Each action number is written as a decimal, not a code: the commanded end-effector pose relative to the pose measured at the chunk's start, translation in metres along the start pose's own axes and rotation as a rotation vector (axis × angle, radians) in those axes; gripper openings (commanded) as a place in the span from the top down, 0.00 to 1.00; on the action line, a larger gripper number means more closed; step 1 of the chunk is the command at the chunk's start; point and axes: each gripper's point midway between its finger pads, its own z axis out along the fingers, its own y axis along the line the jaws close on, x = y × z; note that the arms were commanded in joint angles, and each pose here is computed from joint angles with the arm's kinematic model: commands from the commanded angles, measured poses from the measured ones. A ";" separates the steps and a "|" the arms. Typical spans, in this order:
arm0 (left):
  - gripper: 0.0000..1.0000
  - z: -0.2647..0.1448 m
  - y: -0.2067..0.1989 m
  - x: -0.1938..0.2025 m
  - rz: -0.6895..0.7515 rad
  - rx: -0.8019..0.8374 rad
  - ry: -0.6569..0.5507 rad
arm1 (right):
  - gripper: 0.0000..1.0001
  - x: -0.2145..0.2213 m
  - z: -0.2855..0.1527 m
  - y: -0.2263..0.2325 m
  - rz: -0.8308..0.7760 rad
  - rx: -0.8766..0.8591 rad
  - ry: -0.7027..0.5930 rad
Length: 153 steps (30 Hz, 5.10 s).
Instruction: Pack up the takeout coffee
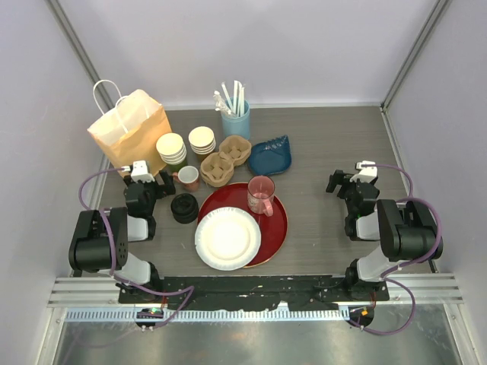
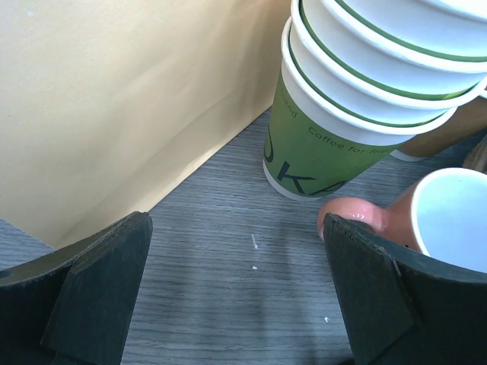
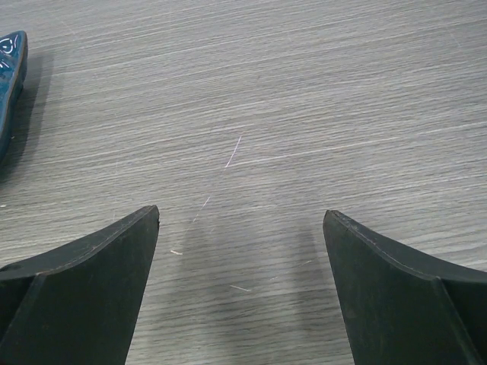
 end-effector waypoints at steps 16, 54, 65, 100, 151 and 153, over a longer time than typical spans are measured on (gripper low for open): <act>0.00 -0.024 -0.051 -0.053 0.183 0.285 -0.072 | 0.13 -0.133 -0.024 0.049 0.191 -0.181 -0.142; 0.55 0.019 -0.116 -0.147 0.535 0.342 0.529 | 0.18 -0.142 -0.055 0.166 0.021 -0.535 0.028; 0.59 0.036 -0.121 -0.120 0.518 0.378 0.605 | 0.18 -0.134 -0.048 0.164 0.010 -0.514 0.049; 1.00 0.030 -0.117 -0.152 0.564 0.343 0.577 | 0.18 -0.133 -0.051 0.174 0.006 -0.550 0.065; 1.00 -0.200 -0.269 -0.161 1.233 1.062 0.408 | 0.27 -0.177 -0.157 0.387 0.033 -1.147 0.497; 1.00 -0.199 -0.269 -0.161 1.234 1.051 0.408 | 0.31 -0.167 -0.160 0.391 0.026 -1.160 0.527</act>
